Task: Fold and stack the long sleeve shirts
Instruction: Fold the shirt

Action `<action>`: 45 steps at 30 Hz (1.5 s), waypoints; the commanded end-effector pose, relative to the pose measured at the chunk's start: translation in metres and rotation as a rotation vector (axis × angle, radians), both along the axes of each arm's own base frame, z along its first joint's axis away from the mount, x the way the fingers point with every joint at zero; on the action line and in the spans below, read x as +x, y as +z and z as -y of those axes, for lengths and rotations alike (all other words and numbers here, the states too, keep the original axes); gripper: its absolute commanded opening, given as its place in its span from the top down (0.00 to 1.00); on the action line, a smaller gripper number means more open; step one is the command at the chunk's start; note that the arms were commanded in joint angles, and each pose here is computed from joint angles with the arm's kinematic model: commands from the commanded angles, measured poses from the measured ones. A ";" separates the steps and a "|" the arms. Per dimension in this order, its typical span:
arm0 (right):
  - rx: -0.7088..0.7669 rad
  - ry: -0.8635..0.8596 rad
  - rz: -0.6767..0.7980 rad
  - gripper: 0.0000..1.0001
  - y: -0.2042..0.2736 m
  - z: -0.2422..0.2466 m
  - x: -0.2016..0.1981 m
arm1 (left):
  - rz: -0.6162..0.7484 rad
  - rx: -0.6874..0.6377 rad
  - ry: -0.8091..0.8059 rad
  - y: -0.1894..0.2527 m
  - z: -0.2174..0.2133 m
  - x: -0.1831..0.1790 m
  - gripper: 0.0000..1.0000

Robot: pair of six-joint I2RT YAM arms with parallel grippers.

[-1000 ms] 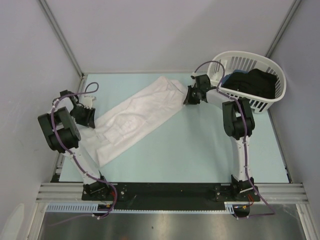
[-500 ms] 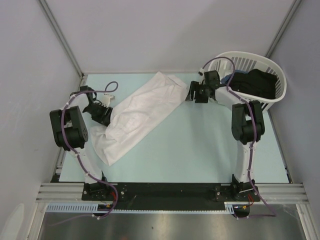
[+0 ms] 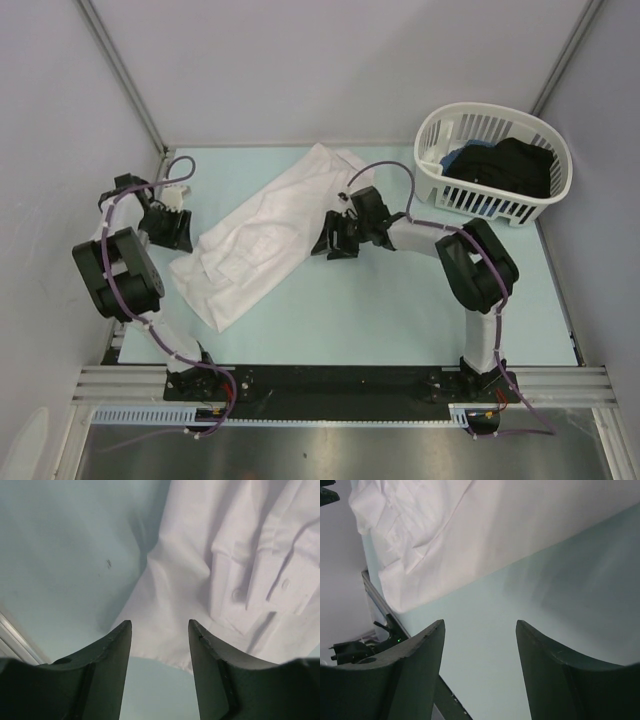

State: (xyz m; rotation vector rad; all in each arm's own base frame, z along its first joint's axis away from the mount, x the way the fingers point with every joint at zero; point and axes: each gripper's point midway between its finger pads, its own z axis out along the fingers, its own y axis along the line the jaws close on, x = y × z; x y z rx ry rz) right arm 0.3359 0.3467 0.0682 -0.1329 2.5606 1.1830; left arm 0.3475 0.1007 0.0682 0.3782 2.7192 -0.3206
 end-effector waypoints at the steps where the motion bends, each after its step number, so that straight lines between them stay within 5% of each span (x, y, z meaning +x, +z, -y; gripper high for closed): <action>1: 0.085 0.010 -0.045 0.38 -0.005 -0.038 -0.017 | 0.005 0.014 -0.055 0.013 -0.003 -0.036 0.44; 15: 0.153 0.046 -0.195 0.43 -0.048 -0.121 -0.086 | 0.085 -0.075 -0.067 0.031 0.007 -0.064 0.39; 18: 0.144 0.032 -0.214 0.62 -0.056 -0.120 -0.090 | 0.099 -0.072 -0.075 0.034 0.011 -0.070 0.39; 22: 0.128 0.018 -0.220 1.00 -0.060 -0.103 -0.089 | 0.116 -0.071 -0.083 0.038 0.015 -0.074 0.39; 26: 0.121 0.001 -0.231 0.97 -0.060 -0.081 -0.087 | 0.127 -0.063 -0.102 0.042 0.018 -0.080 0.38; 27: 0.135 0.006 -0.231 0.87 -0.057 -0.078 -0.089 | 0.126 -0.062 -0.109 0.041 0.019 -0.082 0.38; 28: 0.160 0.008 -0.211 0.62 -0.051 -0.080 -0.087 | 0.124 -0.061 -0.108 0.041 0.020 -0.084 0.38; 33: 0.218 -0.039 -0.187 0.42 -0.040 -0.103 -0.085 | 0.136 -0.058 -0.110 0.043 0.022 -0.086 0.38; 41: 0.191 -0.123 -0.192 0.43 -0.068 -0.135 -0.078 | 0.140 -0.053 -0.096 0.045 0.020 -0.084 0.38; 44: 0.177 -0.148 -0.221 0.51 -0.077 -0.134 -0.079 | 0.144 -0.039 -0.101 0.046 0.020 -0.086 0.38; 45: 0.175 -0.151 -0.232 0.61 -0.079 -0.133 -0.080 | 0.146 -0.036 -0.104 0.047 0.020 -0.087 0.38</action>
